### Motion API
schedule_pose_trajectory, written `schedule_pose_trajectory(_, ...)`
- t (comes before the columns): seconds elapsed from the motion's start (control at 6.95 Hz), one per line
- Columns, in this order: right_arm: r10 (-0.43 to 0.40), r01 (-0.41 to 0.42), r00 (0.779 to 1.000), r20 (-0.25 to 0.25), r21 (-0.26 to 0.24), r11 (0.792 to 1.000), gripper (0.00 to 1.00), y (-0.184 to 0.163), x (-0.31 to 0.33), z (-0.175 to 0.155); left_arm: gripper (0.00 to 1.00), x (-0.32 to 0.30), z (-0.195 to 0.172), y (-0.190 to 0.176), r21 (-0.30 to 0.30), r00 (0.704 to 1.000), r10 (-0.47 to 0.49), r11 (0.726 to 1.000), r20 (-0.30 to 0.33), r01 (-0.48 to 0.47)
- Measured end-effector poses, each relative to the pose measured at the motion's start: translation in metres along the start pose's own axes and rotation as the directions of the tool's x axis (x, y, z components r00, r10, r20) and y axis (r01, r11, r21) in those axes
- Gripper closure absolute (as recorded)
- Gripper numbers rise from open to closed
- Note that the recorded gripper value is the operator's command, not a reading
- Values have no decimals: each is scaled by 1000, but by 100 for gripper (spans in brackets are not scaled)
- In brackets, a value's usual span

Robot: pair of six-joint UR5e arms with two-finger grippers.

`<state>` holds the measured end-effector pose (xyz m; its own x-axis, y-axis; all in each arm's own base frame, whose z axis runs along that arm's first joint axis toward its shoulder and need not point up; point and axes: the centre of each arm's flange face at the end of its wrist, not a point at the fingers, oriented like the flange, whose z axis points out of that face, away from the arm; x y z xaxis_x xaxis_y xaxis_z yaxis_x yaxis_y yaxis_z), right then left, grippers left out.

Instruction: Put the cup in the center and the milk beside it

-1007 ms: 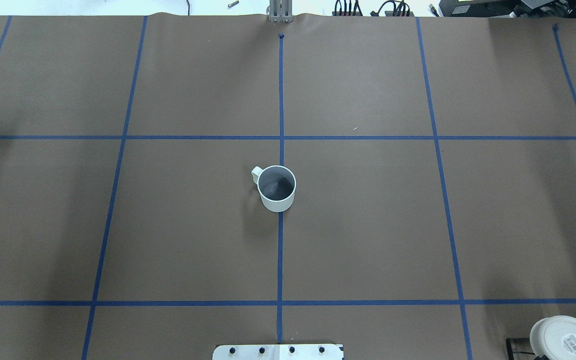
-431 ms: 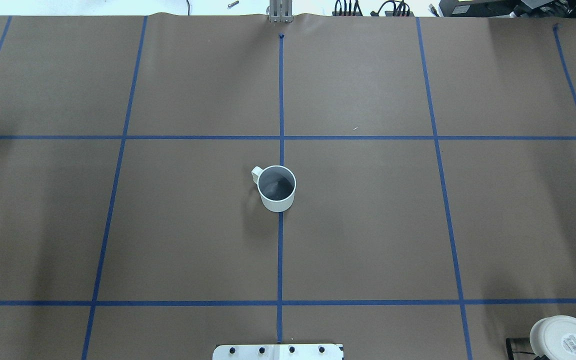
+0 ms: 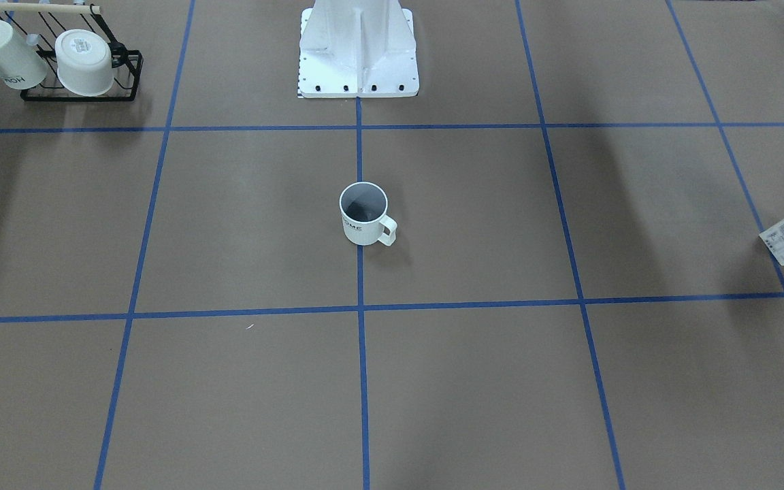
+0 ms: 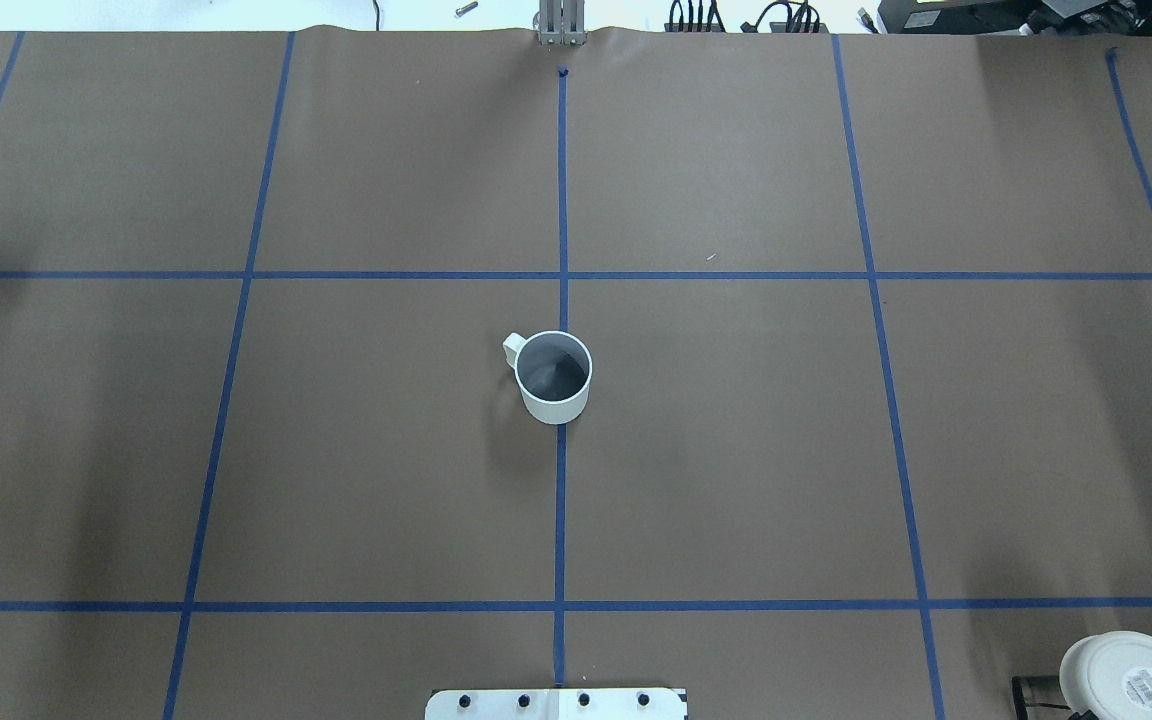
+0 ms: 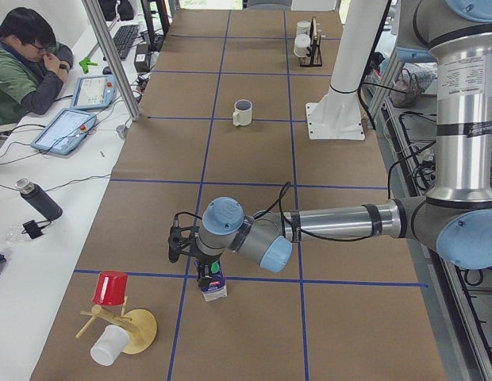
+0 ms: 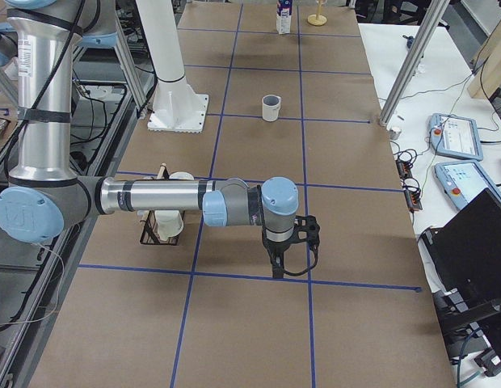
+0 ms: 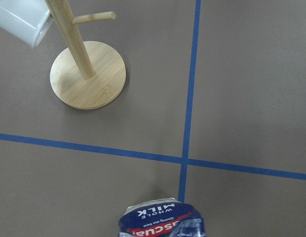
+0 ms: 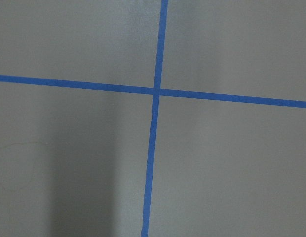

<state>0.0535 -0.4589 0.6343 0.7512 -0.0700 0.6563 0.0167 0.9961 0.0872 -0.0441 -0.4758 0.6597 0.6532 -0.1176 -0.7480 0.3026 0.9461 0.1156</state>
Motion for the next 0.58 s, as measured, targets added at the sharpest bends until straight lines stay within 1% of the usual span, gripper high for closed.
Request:
schedule_pose_trajectory(0.29, -7, 7, 1000, -4, 11, 1000, 0, 0, 12, 13, 1, -9, 21, 8, -8, 1000, 21, 1000, -5, -21)
schedule_pose_trajectory(0.43, -6, 6, 1000, -5, 18, 1000, 0, 0, 18, 19, 3, -10, 25, 10, -7, 1000, 29, 1000, -9, -29)
schedule_pose_trajectory(0.58, -3, 3, 1000, -4, 21, 1000, 0, 0, 20, 22, 15, -10, 26, 11, -7, 999, 35, 999, -12, -35)
